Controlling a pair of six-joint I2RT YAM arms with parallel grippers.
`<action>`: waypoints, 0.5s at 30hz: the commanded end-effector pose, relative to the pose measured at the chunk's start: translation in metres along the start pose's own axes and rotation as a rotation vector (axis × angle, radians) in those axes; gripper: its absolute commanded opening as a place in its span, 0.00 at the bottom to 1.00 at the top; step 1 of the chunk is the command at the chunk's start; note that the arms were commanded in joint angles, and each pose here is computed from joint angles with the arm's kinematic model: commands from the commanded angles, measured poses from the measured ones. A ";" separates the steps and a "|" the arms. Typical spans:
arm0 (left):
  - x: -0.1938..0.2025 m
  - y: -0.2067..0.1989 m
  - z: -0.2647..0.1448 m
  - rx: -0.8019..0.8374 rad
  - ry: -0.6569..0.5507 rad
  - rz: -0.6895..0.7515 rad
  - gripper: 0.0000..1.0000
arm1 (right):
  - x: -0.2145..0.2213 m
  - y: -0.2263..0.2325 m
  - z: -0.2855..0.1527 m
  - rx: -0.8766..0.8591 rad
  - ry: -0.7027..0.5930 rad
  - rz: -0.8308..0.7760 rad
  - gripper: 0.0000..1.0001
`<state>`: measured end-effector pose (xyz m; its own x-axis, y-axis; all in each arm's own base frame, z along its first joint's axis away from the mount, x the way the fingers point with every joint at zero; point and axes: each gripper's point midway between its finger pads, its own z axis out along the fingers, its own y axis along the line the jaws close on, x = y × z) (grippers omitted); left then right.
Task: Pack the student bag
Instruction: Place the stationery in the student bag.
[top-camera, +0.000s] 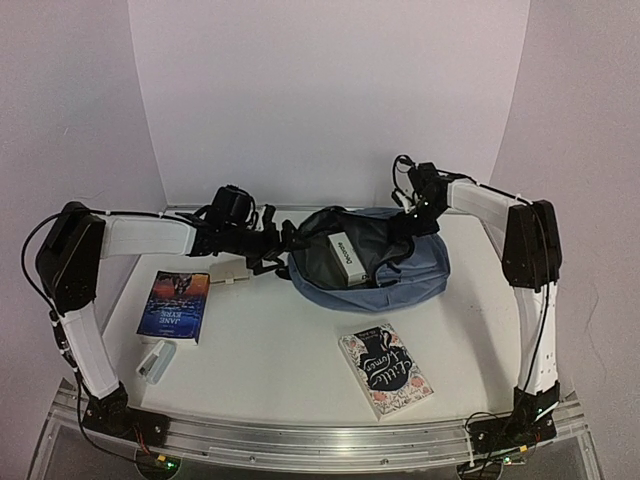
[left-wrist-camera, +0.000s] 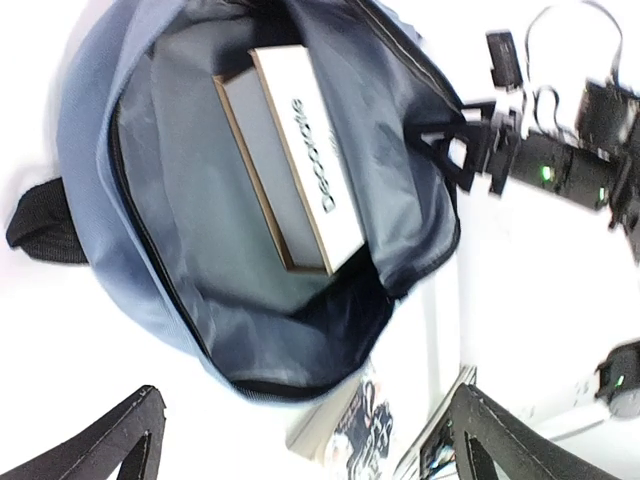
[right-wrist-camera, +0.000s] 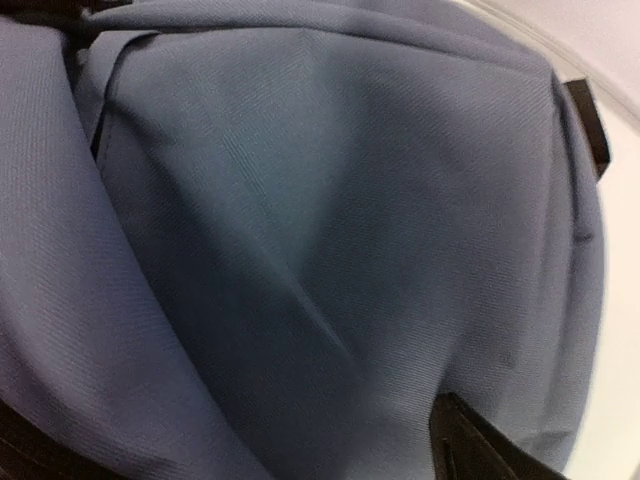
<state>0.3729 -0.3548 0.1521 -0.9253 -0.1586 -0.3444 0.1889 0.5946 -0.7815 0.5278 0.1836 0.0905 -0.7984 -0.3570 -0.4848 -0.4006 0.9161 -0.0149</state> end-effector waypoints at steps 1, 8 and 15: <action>0.019 -0.037 -0.025 0.097 -0.012 0.151 1.00 | -0.034 0.002 -0.087 -0.008 -0.155 0.010 0.95; 0.065 -0.034 -0.030 0.135 0.024 0.166 0.99 | -0.017 0.045 -0.169 -0.240 -0.232 0.051 0.98; 0.122 -0.033 -0.009 0.132 0.106 0.136 0.95 | 0.075 0.071 -0.168 -0.363 -0.082 0.072 0.98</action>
<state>0.2668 -0.3676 0.1275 -0.9299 0.0126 -0.3677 0.3132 0.5512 -0.7733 0.4111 0.1904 0.2538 -0.6861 -0.2422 -0.6860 -0.4999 0.8420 0.2027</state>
